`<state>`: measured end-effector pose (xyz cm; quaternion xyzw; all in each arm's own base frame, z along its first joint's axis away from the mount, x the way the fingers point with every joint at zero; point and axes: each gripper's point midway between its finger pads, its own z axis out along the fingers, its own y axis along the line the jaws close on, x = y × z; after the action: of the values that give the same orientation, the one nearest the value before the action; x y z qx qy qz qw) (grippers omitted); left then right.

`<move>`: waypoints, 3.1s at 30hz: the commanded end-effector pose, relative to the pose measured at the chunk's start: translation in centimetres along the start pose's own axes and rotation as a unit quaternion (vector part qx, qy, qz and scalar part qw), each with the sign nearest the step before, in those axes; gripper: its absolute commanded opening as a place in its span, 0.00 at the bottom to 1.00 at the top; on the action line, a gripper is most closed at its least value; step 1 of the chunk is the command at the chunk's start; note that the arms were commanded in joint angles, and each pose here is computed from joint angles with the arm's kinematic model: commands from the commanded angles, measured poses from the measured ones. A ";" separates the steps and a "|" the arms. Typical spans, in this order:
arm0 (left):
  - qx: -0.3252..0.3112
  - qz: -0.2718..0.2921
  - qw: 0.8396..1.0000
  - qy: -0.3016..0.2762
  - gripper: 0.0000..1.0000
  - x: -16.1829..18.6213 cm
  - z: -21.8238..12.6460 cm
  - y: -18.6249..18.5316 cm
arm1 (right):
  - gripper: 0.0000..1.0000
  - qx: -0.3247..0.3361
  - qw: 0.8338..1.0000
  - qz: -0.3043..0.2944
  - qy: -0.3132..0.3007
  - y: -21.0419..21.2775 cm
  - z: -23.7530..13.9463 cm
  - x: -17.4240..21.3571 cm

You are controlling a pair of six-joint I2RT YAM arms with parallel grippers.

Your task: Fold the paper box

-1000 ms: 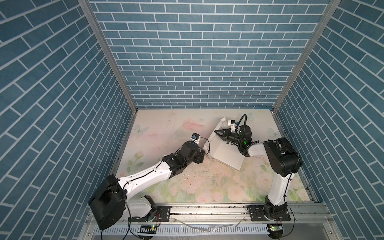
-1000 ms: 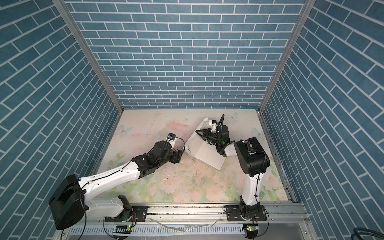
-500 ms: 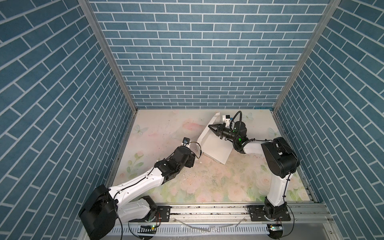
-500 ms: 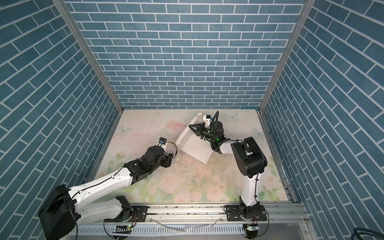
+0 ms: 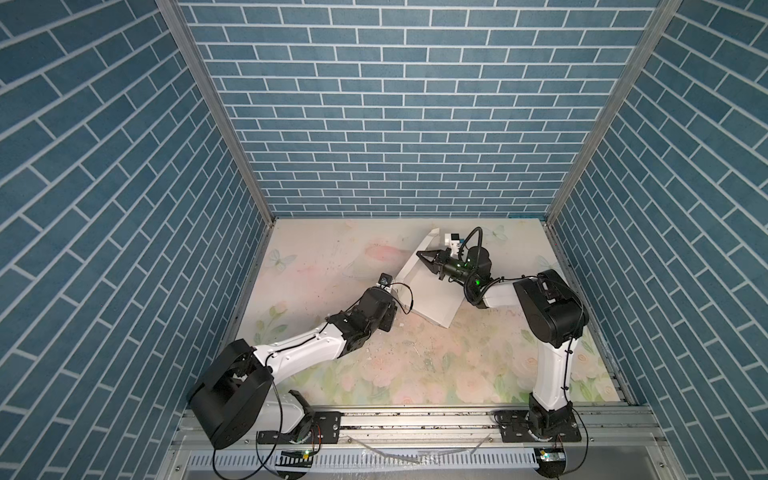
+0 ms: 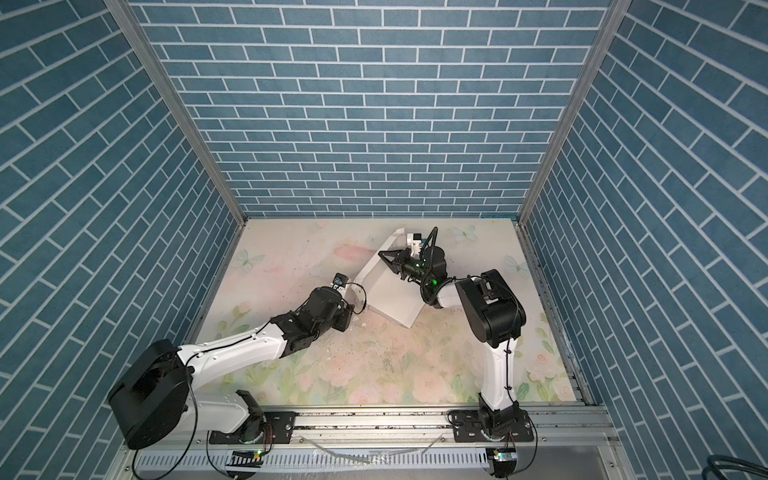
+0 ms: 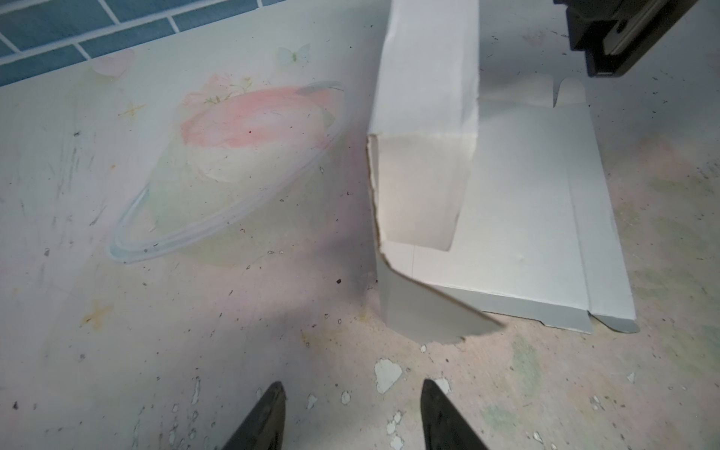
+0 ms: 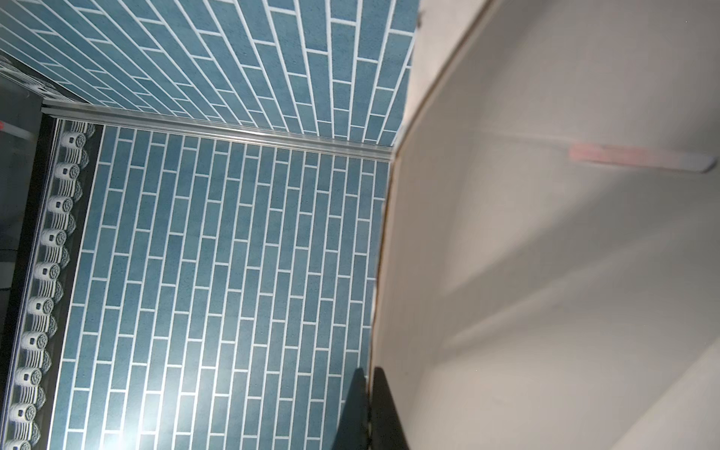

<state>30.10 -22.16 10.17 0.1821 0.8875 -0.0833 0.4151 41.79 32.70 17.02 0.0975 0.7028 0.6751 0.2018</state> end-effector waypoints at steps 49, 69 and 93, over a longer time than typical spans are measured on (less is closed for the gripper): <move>0.052 0.037 0.998 -0.015 0.36 -3.4 5.9 -3.4 | 0.00 0.010 1.000 -0.013 -0.013 0.2 -1.2 0.0; 0.070 0.019 0.997 -0.016 0.39 -4.9 6.6 -4.5 | 0.00 0.018 1.000 -0.006 -0.022 -1.0 -1.8 -0.2; 0.068 0.014 0.997 -0.030 0.45 -5.8 5.6 -3.9 | 0.00 0.041 0.999 0.005 -0.036 -1.5 -2.1 -0.7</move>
<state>34.76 -28.86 8.69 0.2342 0.8762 -0.1345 0.3992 42.60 30.38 15.66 0.1371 0.7122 0.6504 0.2257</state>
